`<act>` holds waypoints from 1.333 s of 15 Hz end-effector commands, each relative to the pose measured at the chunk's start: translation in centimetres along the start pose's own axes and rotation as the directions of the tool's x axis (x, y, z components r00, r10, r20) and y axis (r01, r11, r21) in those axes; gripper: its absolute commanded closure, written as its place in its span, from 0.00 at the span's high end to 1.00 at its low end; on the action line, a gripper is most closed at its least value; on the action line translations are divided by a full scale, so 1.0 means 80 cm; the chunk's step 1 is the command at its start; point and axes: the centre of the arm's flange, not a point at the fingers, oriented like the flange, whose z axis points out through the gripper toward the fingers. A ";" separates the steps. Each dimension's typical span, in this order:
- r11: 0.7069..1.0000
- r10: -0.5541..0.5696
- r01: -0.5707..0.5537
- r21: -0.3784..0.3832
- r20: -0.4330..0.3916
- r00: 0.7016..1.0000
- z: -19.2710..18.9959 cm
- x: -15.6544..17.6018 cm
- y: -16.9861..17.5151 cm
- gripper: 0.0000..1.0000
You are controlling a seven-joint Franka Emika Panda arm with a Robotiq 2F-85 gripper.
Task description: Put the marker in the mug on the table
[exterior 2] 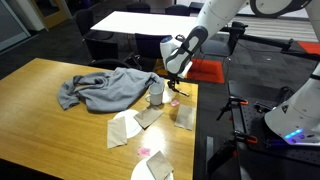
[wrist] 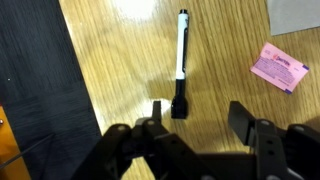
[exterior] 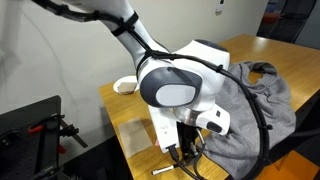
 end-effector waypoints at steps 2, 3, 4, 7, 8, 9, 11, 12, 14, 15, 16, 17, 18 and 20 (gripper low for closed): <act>1.000 0.001 -0.001 -0.001 -0.026 1.000 -0.030 0.000 -0.016 1.00; 1.000 -0.004 0.004 -0.005 -0.032 0.999 -0.038 -0.001 -0.020 1.00; 1.000 -0.008 0.007 -0.011 -0.036 0.999 -0.044 -0.002 -0.023 1.00; 0.999 -0.031 0.029 -0.020 -0.065 0.997 -0.072 -0.005 -0.036 1.00; 0.999 -0.041 0.039 -0.026 -0.075 0.996 -0.083 -0.007 -0.041 1.00; 0.998 -0.050 0.047 -0.030 -0.083 0.995 -0.094 -0.008 -0.045 1.00; 0.997 -0.068 0.064 -0.038 -0.102 0.993 -0.117 -0.012 -0.053 1.00; 0.997 -0.073 0.069 -0.045 -0.109 0.991 -0.128 -0.014 -0.056 1.00; 0.995 -0.094 0.088 -0.052 -0.128 0.987 -0.150 -0.018 -0.063 1.00; 0.993 -0.108 0.101 -0.055 -0.139 0.984 -0.159 -0.020 -0.068 1.00; 0.992 -0.124 0.117 -0.056 -0.150 0.981 -0.167 -0.022 -0.072 1.00; 0.988 -0.149 0.141 -0.057 -0.167 0.975 -0.177 -0.024 -0.077 1.00; 0.985 -0.170 0.163 -0.053 -0.184 0.968 -0.184 -0.026 -0.083 1.00; 0.978 -0.206 0.202 -0.042 -0.212 0.955 -0.200 -0.031 -0.094 1.00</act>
